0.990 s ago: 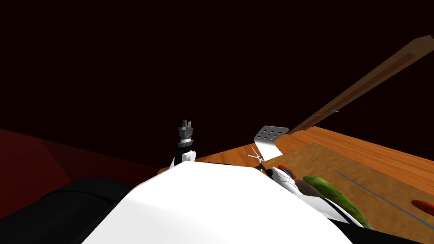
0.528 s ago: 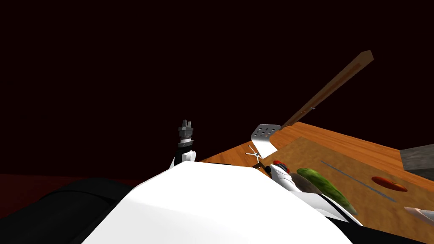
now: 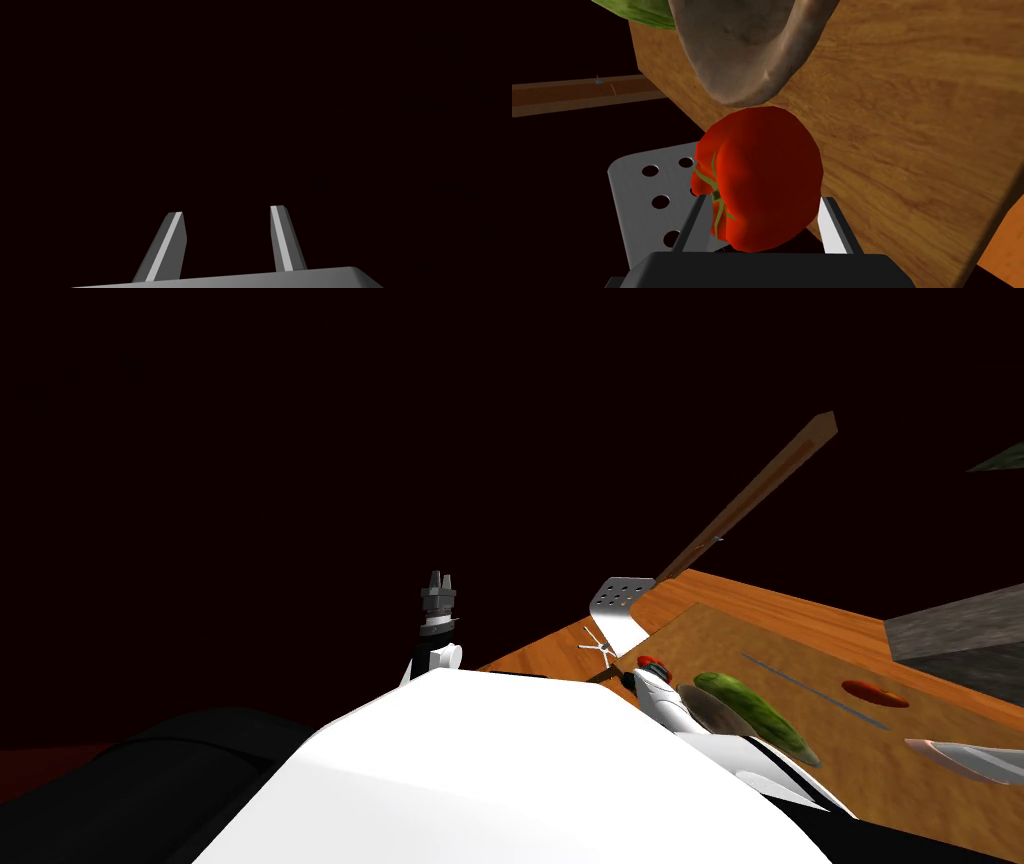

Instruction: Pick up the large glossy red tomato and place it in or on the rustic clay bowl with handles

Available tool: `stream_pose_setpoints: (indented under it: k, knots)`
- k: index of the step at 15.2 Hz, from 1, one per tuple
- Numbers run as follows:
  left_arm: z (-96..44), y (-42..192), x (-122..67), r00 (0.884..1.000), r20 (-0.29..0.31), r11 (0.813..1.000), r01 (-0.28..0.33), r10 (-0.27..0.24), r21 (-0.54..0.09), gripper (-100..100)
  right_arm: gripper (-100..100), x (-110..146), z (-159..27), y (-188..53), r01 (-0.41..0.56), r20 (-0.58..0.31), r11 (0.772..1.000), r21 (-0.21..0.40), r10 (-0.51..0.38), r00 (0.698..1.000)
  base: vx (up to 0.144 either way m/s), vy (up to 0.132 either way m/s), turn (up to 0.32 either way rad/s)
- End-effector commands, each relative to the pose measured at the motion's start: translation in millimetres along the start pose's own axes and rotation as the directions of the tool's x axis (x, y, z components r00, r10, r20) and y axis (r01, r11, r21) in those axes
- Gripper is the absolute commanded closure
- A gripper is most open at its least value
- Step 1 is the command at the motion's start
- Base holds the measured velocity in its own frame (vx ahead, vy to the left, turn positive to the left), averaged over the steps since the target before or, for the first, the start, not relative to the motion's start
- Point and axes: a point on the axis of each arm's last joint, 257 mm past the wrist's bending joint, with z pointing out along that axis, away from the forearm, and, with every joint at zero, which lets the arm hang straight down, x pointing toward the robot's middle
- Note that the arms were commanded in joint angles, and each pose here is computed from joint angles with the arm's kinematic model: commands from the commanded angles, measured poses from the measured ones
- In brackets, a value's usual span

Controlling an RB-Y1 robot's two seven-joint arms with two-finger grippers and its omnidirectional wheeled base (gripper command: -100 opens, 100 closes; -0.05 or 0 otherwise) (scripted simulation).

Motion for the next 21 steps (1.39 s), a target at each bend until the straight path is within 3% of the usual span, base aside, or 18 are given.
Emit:
stream_pose_setpoints:
  k: [1, 2, 3, 5, 6, 7, 9, 10, 13, 14, 16, 19, 21]
  knots:
    - [0.0, 0.0, 0.0, 1.000, 0.000, 1.000, 0.000, 0.000, 0.000, 0, 100, -4.2, -1.0, -1.8, 0.003, 0.006, 1.000, 0.003, -0.003, 1.000, -0.049, 0.050, 0.011]
    - [0.0, 0.0, 0.0, 1.000, 0.000, 1.000, 0.000, 0.000, 0.000, 0, 100, -4.2, -1.0, -1.8, 0.003, 0.006, 1.000, 0.003, -0.003, 1.000, -0.028, 0.025, 0.001]
    - [0.0, 0.0, 0.0, 1.000, 0.000, 1.000, 0.000, 0.000, 0.000, 0, 100, -32.0, 1.1, -23.0, 0.017, 0.053, 0.999, 0.037, -0.019, 0.998, -0.068, 0.074, -0.050]
    - [0.0, 0.0, 0.0, 1.000, 0.000, 1.000, 0.000, 0.000, 0.000, 0, 100, -32.0, 1.1, -23.0, 0.017, 0.053, 0.999, 0.037, -0.019, 0.998, -0.093, 0.086, -0.025]
    - [0.0, 0.0, 0.0, 1.000, 0.000, 1.000, 0.000, 0.000, 0.000, 0, 100, -50.4, 3.2, -45.9, 0.036, 0.084, 0.997, 0.074, -0.042, 0.996, -0.128, 0.074, -0.038]
    - [0.0, 0.0, 0.0, 1.000, 0.000, 1.000, 0.000, 0.000, 0.000, 0, 100, -50.2, 3.2, -45.6, 0.033, 0.083, 0.997, 0.072, -0.039, 0.996, -0.126, 0.086, -0.041]
    - [0.0, 0.0, 0.0, 1.000, 0.000, 1.000, 0.000, 0.000, 0.000, 0, 100, -57.2, 6.2, -72.1, 0.066, 0.097, 0.991, 0.116, -0.078, 0.992, -0.124, 0.124, -0.034]
    - [0.0, 0.0, 0.0, 1.000, 0.000, 1.000, 0.000, 0.000, 0.000, 0, 100, -55.6, 8.2, -85.6, 0.084, 0.096, 0.987, 0.136, -0.097, 0.991, -0.145, 0.121, -0.060]
    - [0.0, 0.0, 0.0, 1.000, 0.000, 1.000, 0.000, 0.000, 0.000, 0, 100, -55.6, 8.2, -85.6, 0.084, 0.096, 0.987, 0.136, -0.097, 0.991, -0.081, 0.041, -0.028]
    - [0.0, 0.0, 0.0, 1.000, 0.000, 1.000, 0.000, 0.000, 0.000, 0, 100, -47.7, 11.3, -104.7, 0.111, 0.085, 0.980, 0.163, -0.126, 0.988, -0.045, 0.019, -0.022]
    - [0.0, 0.0, 0.0, 1.000, 0.000, 1.000, 0.000, 0.000, 0.000, 0, 100, -34.6, 14.4, -121.3, 0.140, 0.065, 0.973, 0.184, -0.154, 0.986, -0.068, 0.035, -0.045]
    - [0.0, 0.0, 0.0, 1.000, 0.000, 1.000, 0.000, 0.000, 0.000, 0, 100, -5.1, 18.3, -140.3, 0.190, 0.020, 0.961, 0.203, -0.198, 0.980, -0.093, 0.014, -0.066]
    - [0.0, 0.0, 0.0, 1.000, 0.000, 1.000, 0.000, 0.000, 0.000, 0, 100, 0.7, 18.9, -142.8, 0.199, 0.011, 0.959, 0.204, -0.205, 0.979, -0.081, -0.016, -0.056]
